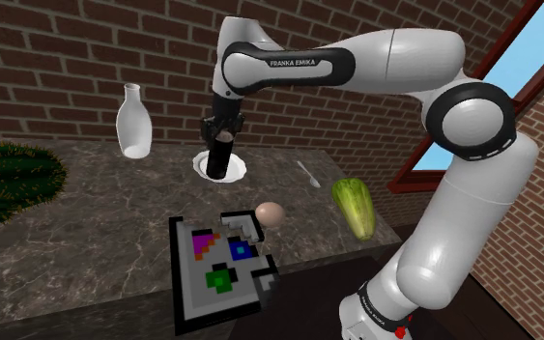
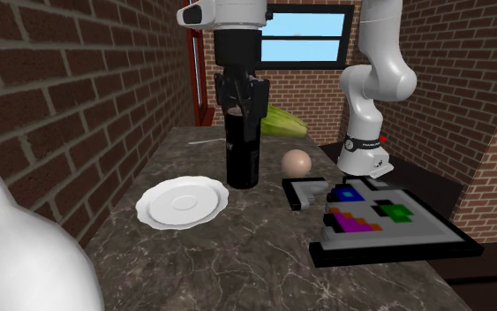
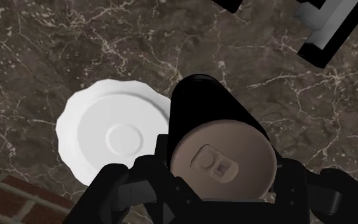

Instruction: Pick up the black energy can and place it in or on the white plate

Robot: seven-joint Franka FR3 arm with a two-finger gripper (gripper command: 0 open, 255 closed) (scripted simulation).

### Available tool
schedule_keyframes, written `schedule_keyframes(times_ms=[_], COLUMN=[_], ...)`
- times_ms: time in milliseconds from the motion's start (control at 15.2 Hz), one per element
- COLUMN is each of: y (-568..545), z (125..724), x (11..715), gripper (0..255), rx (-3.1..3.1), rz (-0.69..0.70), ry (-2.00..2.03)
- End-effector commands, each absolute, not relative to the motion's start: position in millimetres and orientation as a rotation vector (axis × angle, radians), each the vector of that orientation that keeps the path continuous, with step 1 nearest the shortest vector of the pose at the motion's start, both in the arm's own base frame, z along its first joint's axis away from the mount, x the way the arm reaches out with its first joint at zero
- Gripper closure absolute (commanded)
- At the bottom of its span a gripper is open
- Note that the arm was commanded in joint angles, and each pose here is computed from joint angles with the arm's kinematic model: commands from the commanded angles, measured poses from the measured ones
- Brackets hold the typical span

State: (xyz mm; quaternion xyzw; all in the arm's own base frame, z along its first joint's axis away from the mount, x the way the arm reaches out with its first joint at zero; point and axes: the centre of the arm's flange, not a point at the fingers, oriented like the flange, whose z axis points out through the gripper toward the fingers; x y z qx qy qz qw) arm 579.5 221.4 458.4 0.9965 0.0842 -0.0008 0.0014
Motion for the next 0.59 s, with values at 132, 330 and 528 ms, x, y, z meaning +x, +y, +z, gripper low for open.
schedule_keyframes(times_ms=[132,330,528], y=[194,169,144], z=[471,481,491], x=[616,645,675], gripper=[255,255,255], rx=[3.128,3.128,3.128], rz=[-0.002,-0.002,-0.002], ry=[0.264,0.264,0.264])
